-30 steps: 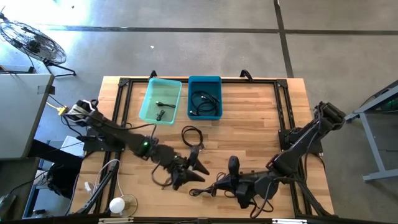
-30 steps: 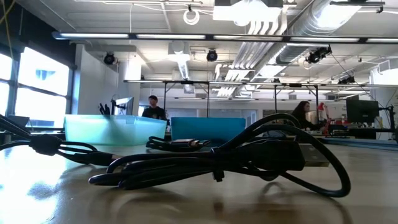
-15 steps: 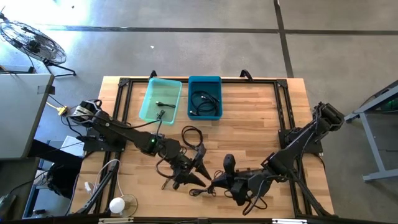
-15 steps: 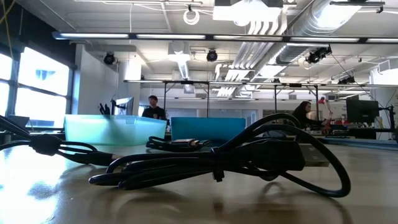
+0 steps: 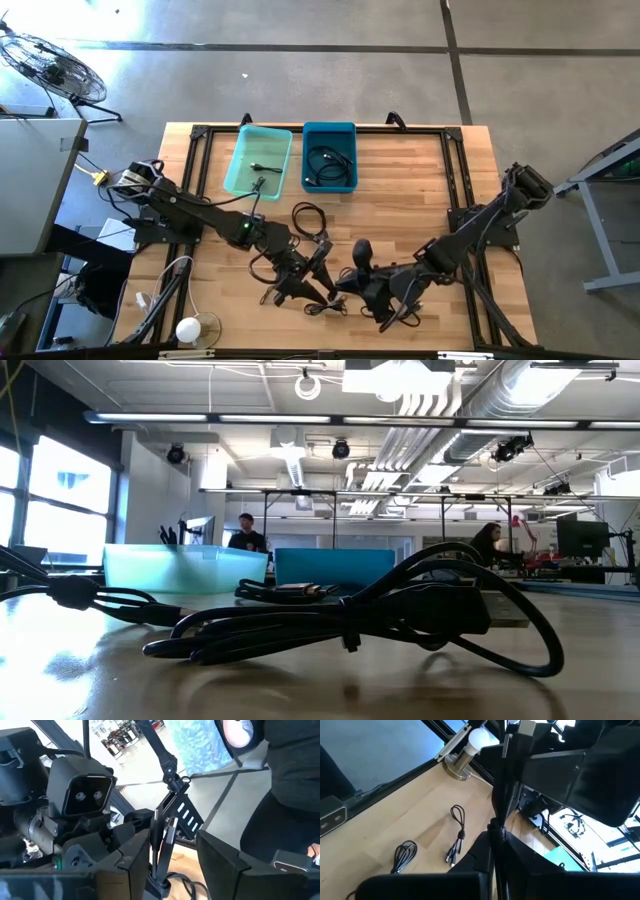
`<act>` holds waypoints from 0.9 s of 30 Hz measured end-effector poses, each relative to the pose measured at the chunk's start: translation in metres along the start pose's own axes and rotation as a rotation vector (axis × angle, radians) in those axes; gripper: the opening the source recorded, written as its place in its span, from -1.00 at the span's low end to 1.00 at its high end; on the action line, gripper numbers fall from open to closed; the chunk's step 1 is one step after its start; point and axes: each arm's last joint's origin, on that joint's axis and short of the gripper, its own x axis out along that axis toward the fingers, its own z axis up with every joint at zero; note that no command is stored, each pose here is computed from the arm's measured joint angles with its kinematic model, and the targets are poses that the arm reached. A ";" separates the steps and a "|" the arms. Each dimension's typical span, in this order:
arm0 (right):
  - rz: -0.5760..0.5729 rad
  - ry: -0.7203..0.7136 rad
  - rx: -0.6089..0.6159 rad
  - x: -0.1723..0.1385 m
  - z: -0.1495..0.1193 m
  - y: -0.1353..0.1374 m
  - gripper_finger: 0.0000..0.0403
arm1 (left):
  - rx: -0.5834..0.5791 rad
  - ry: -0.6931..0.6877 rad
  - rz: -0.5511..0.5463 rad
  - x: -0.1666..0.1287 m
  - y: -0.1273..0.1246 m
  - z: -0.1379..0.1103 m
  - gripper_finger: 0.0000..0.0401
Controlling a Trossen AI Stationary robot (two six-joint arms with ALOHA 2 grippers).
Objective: Pick & Place USB Port
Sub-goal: Put the black USB cable into the green bin
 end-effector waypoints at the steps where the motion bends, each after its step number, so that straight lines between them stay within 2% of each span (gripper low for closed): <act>1: -0.002 0.002 0.001 0.001 0.000 -0.001 -0.91 | 0.001 0.000 0.000 0.000 0.000 0.000 -0.22; 10: 0.013 0.001 0.008 0.004 -0.003 -0.006 -0.91 | 0.010 0.024 -0.008 0.004 -0.002 -0.006 -0.22; 13: 0.012 -0.002 0.011 0.003 -0.003 -0.006 -0.91 | 0.022 0.048 0.020 0.006 -0.002 -0.008 -0.24; 16: 0.023 0.000 0.025 0.003 -0.003 -0.006 -0.91 | 0.028 0.090 0.044 0.009 -0.004 -0.013 -0.38; 20: 0.014 0.012 0.059 0.003 -0.004 -0.006 -0.85 | 0.053 0.084 0.050 0.008 -0.002 -0.012 -0.84; 27: 0.020 0.026 0.149 0.003 -0.005 -0.006 -0.83 | 0.054 0.105 0.056 0.008 -0.003 -0.013 -0.86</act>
